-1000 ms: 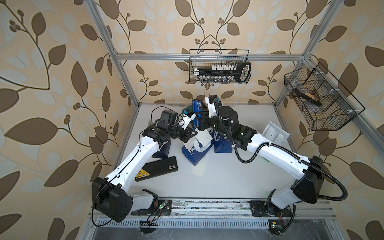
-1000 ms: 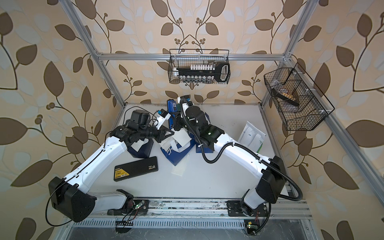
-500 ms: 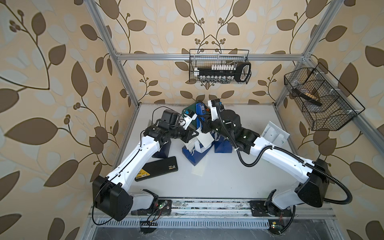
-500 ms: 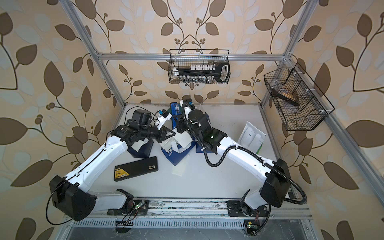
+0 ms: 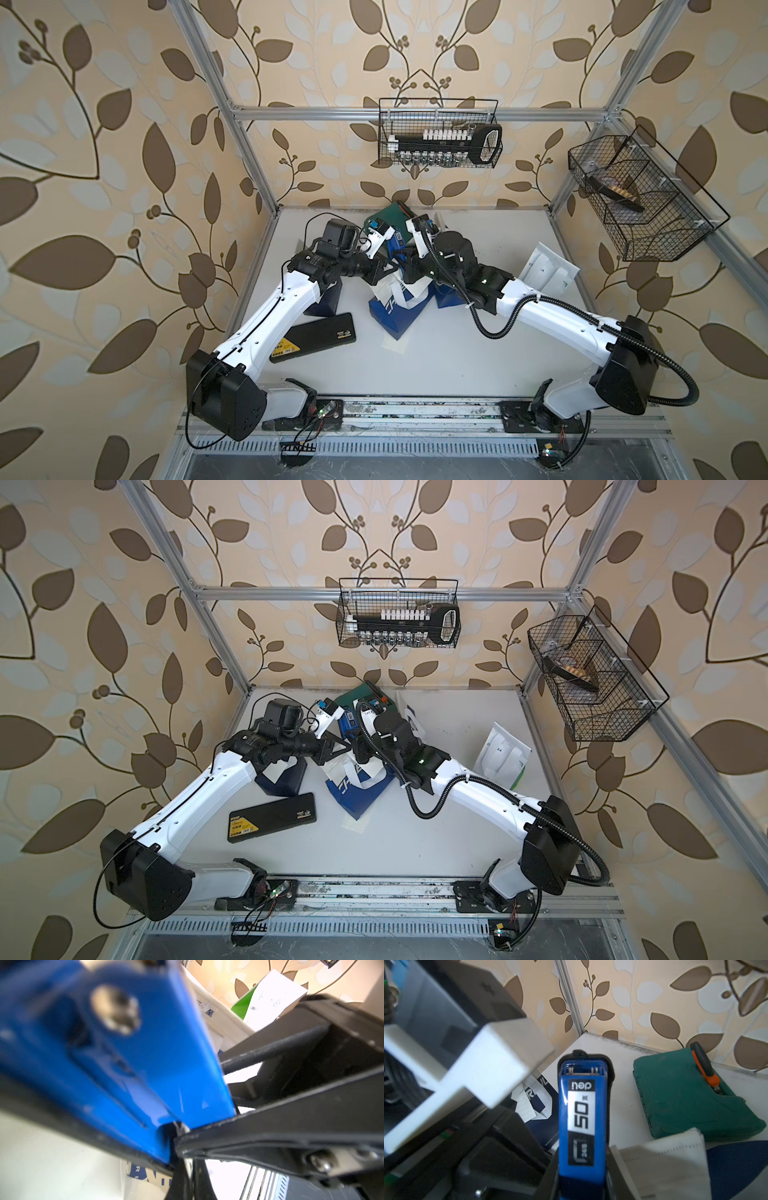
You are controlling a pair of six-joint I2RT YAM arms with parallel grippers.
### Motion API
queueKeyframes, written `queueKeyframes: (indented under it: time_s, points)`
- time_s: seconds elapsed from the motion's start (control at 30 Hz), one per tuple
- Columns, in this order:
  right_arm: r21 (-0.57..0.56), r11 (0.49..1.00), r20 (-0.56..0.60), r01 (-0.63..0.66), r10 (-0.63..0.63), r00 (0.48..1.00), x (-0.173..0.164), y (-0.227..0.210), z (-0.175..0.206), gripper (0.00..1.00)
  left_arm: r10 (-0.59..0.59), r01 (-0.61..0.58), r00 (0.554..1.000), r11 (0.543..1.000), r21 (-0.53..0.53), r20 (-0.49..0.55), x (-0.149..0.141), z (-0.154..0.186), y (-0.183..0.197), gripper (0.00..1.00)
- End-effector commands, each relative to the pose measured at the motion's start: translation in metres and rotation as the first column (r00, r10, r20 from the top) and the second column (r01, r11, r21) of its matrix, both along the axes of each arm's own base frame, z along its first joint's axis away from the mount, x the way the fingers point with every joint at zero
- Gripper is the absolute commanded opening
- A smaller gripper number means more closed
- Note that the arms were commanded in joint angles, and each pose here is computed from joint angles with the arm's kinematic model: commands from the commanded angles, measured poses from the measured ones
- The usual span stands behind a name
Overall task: Staple the receipts to the bags
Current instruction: Place the stapler in the takeout bag, then staple the receipt to the takeout bag.
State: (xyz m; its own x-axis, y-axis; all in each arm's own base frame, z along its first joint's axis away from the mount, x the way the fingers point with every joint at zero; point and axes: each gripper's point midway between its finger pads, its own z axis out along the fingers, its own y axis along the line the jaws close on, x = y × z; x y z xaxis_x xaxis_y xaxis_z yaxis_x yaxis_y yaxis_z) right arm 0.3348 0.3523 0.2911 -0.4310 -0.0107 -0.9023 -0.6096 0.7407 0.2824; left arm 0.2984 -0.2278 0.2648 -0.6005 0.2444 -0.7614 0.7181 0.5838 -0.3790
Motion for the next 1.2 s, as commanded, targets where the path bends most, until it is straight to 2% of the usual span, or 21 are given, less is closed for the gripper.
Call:
queueKeyframes:
  time_s: [0.0, 0.1, 0.13, 0.3, 0.43, 0.53, 0.63, 0.7, 0.83, 0.9, 1.17]
  points:
    - [-0.020, 0.993, 0.030, -0.115, 0.116, 0.993, -0.024, 0.015, 0.003, 0.12, -0.065, 0.081, 0.964, 0.996, -0.049, 0.256, 0.008, 0.047, -0.008, 0.00]
    - [-0.070, 0.990, 0.059, -0.124, 0.128, 0.990, -0.025, 0.014, 0.001, 0.39, -0.106, 0.114, 0.947, 0.993, -0.006, 0.304, 0.000, 0.040, -0.005, 0.00]
    - [-0.090, 0.987, 0.071, -0.132, 0.139, 0.988, -0.026, 0.013, -0.001, 0.46, -0.113, 0.119, 0.940, 0.993, 0.001, 0.323, -0.002, 0.039, -0.004, 0.00]
    - [-0.208, 0.956, 0.169, -0.205, 0.242, 0.956, -0.043, 0.005, 0.008, 0.61, -0.160, 0.148, 0.866, 0.987, 0.062, 0.474, -0.014, 0.035, 0.003, 0.00]
    - [-0.384, 0.882, 0.259, -0.273, 0.386, 0.885, -0.056, -0.019, 0.017, 0.65, -0.187, 0.168, 0.848, 0.982, 0.084, 0.497, -0.022, 0.036, 0.005, 0.00]
    - [-0.382, 0.842, 0.310, -0.381, 0.505, 0.806, -0.058, -0.050, 0.037, 0.70, -0.209, 0.187, 0.834, 0.978, 0.095, 0.511, -0.026, 0.037, 0.005, 0.00]
    - [-0.410, 0.774, 0.334, -0.483, 0.620, 0.710, -0.060, -0.072, 0.040, 0.75, -0.248, 0.220, 0.825, 0.969, 0.115, 0.507, -0.030, 0.033, 0.003, 0.00]
    - [-0.461, 0.700, 0.284, -0.546, 0.699, 0.657, -0.060, -0.075, 0.032, 0.76, -0.276, 0.243, 0.817, 0.961, 0.132, 0.507, -0.033, 0.030, 0.001, 0.00]
    - [-0.475, 0.558, 0.154, -0.680, 0.814, 0.560, -0.065, -0.065, 0.020, 0.76, -0.327, 0.276, 0.803, 0.945, 0.176, 0.499, -0.037, 0.025, -0.002, 0.00]
    - [-0.488, 0.524, 0.144, -0.698, 0.837, 0.528, -0.065, -0.058, 0.017, 0.76, -0.344, 0.288, 0.796, 0.939, 0.188, 0.498, -0.039, 0.024, -0.004, 0.00]
    - [-0.515, 0.446, 0.127, -0.732, 0.884, 0.449, -0.066, -0.026, 0.007, 0.76, -0.374, 0.317, 0.764, 0.927, 0.199, 0.527, -0.040, 0.034, -0.012, 0.00]
